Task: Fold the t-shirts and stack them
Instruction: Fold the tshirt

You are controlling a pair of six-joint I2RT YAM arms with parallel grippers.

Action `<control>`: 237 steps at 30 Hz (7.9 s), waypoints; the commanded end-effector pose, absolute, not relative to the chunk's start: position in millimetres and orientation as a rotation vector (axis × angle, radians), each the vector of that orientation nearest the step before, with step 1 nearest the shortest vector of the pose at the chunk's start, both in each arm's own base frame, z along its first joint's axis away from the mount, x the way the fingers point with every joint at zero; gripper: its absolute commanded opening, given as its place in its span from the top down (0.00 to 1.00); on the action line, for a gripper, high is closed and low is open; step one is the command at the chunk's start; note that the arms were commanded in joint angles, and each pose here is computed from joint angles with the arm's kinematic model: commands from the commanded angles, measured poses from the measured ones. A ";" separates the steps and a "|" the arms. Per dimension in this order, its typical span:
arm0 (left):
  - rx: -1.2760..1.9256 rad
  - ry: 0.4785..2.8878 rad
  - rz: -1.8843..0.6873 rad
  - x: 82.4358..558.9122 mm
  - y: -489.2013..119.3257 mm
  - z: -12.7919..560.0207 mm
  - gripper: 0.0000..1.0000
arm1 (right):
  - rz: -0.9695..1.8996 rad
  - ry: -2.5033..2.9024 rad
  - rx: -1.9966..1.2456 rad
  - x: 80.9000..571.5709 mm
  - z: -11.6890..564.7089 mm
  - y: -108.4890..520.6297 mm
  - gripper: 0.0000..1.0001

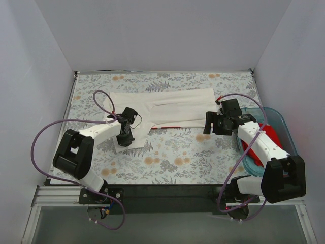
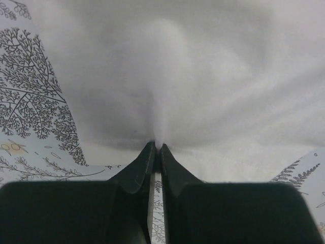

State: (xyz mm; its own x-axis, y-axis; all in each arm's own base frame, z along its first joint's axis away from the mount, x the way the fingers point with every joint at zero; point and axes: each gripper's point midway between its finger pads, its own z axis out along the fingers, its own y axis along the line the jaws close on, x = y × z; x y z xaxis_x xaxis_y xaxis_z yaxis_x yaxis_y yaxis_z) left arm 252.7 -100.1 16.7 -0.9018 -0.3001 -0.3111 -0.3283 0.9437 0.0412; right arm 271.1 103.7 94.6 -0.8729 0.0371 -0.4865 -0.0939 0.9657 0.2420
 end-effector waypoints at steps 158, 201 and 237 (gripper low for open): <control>-0.671 2.413 -0.233 287.0 -99.3 99.3 0.48 | 0.627 2.342 -0.586 349.4 96.3 288.1 0.46; -0.876 2.507 -0.256 430.9 -64.9 30.3 0.94 | 0.850 1.935 -1.095 332.4 135.6 497.6 0.46; -0.806 2.555 -0.250 450.4 -50.2 47.9 1.00 | 0.590 1.806 -1.321 356.8 64.1 525.9 0.55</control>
State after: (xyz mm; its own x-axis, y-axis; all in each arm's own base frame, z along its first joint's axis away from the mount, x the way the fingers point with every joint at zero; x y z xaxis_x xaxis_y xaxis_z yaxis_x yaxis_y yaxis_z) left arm 443.7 -50.9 32.8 -0.7315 -0.5917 -0.3388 -0.5198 0.8055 -0.2845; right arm 347.2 514.4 58.1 -0.1725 -0.5772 -0.7982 -0.9396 0.3395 -0.0424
